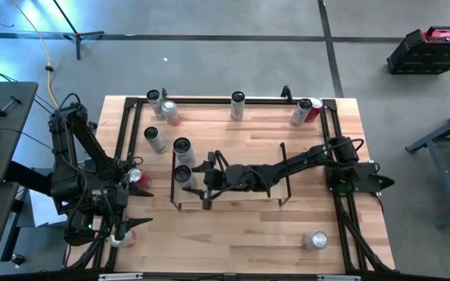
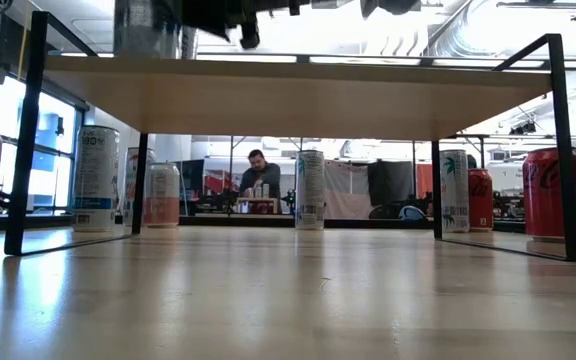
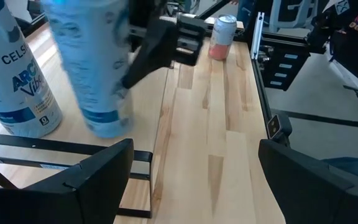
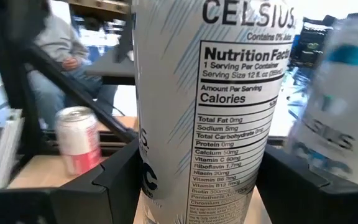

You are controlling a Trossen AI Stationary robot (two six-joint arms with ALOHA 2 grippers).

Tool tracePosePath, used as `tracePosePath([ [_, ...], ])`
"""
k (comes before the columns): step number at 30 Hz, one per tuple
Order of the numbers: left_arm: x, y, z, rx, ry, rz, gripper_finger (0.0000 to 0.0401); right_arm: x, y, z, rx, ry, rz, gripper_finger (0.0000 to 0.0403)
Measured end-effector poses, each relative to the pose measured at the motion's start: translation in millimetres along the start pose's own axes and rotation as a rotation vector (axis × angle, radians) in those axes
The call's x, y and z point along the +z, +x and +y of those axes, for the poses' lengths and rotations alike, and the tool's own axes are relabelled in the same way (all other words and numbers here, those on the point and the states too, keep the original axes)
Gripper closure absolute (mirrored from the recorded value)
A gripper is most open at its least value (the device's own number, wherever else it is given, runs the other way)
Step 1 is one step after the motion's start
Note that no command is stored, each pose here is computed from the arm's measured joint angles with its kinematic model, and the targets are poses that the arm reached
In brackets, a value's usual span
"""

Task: Place canned beverage on shelf
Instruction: Put the bottom white blue soda can aligned with the other white blue soda can on the shelf

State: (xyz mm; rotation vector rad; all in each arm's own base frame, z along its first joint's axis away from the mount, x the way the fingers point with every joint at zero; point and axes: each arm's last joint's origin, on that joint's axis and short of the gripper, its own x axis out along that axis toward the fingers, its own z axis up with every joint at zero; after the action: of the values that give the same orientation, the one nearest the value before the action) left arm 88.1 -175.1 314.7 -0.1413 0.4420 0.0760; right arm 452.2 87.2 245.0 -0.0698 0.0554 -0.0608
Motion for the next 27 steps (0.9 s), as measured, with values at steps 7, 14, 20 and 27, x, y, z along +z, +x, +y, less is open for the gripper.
tracePosePath([
  [7,0,0,0,-0.001,0.000,0.000,0.0066,0,2,-6,-0.028,0.010,-0.007,0.0151],
  [14,0,0,0,-0.001,0.000,0.000,0.0066,0,3,-12,-0.042,0.030,-0.007,0.0151],
  [20,0,0,0,-0.001,0.000,0.001,0.0066,0,4,-17,-0.054,0.042,-0.006,0.0151],
  [27,0,0,0,-0.005,-0.001,0.007,0.0066,-1,4,-18,-0.055,0.044,-0.006,0.0151],
])
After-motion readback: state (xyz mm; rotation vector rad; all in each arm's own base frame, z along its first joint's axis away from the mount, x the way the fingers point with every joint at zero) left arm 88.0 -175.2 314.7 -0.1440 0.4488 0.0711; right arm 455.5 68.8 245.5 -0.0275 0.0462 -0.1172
